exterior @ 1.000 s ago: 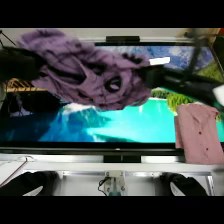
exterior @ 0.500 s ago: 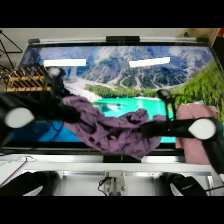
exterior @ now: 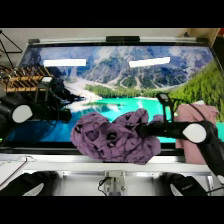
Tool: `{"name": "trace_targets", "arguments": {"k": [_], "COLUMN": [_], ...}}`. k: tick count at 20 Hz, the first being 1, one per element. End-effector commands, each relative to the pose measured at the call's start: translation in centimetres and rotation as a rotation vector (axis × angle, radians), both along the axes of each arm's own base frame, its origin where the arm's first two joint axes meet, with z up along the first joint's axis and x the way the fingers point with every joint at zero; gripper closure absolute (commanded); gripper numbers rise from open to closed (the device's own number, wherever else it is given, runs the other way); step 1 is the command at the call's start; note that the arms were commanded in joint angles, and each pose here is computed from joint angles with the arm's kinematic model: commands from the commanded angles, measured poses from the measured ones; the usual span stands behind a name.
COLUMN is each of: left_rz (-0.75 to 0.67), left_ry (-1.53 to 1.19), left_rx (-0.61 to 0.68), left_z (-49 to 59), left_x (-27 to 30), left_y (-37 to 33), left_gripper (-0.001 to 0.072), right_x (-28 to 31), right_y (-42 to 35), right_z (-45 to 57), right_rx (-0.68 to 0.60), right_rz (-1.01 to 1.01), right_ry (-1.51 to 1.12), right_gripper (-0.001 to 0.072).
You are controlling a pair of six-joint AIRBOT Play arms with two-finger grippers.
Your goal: Fold the shirts.
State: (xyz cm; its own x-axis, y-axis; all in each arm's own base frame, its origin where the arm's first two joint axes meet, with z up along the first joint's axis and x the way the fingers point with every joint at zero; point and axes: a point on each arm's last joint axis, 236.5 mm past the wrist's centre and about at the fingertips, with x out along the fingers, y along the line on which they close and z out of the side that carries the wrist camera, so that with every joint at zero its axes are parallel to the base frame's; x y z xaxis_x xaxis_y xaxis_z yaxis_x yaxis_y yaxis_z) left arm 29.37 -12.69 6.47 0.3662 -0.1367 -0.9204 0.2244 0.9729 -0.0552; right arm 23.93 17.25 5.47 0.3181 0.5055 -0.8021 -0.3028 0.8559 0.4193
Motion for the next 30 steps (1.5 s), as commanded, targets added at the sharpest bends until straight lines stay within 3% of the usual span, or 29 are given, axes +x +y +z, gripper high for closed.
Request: {"name": "trace_targets", "arguments": {"k": [1,4,6,11,13,14,18,23,25,26,28,29,30], "left_rz": [0.003,-0.002,0.012,0.032,-0.056,-0.084,-0.019,0.136,0.179,0.197,0.205,0.201,0.194], "left_ry": [0.058,0.102,0.15,0.232,0.228,0.225,0.18,0.255,0.314,0.332,0.327,0.3,0.257], "left_rx": [-0.053,-0.178,-0.229,-0.203,-0.167,-0.148,-0.064,-0.088,-0.162,-0.205,-0.248,-0.257,-0.269], "left_z": [-1.0,-4.7,-7.1,-12.0,-12.8,-12.6,-9.9,-11.7,-13.6,-14.0,-13.4,-12.4,-11.0], "left_x": [-0.3,-0.7,-1.0,-0.4,-0.4,-0.3,0.8,-1.8,-3.6,-4.1,-3.8,-3.1,-2.1], "left_y": [0.2,-3.5,-5.2,-6.0,-5.8,-5.1,0.8,4.2,2.8,2.0,1.1,1.0,0.8], "left_gripper": [0.003,0.0031,0.0124,0.02,0.0644,0.0649,0.065,0.0649,0.0645,0.0563,0.0126,0.0079,0.0079], "right_x": [2.4,3.6,3.4,0.9,-0.4,-1.1,-1.8,0.7,1.5,2.1,2.6,2.5,2.4], "right_y": [0.1,0.6,1.7,9.9,13.0,14.3,17.3,19.6,20.1,20.3,20.5,20.5,20.7], "right_z": [5.1,8.5,8.3,0.5,-3.4,-5.3,-9.3,-9.6,-9.6,-9.3,-9.1,-9.0,-8.9], "right_rx": [0.02,0.066,0.091,0.048,0.029,0.028,0.078,0.2,0.231,0.247,0.261,0.264,0.271], "right_rz": [-0.028,-0.051,-0.06,0.105,0.156,0.165,0.122,-0.005,-0.031,-0.044,-0.055,-0.052,-0.05], "right_ry": [-0.129,-0.204,-0.172,0.06,0.153,0.212,0.35,0.351,0.337,0.316,0.302,0.305,0.311], "right_gripper": [0.014,0.014,0.014,0.0139,0.0139,0.0139,0.0139,0.0139,0.0139,0.0139,0.0139,0.0139,0.0139]}}
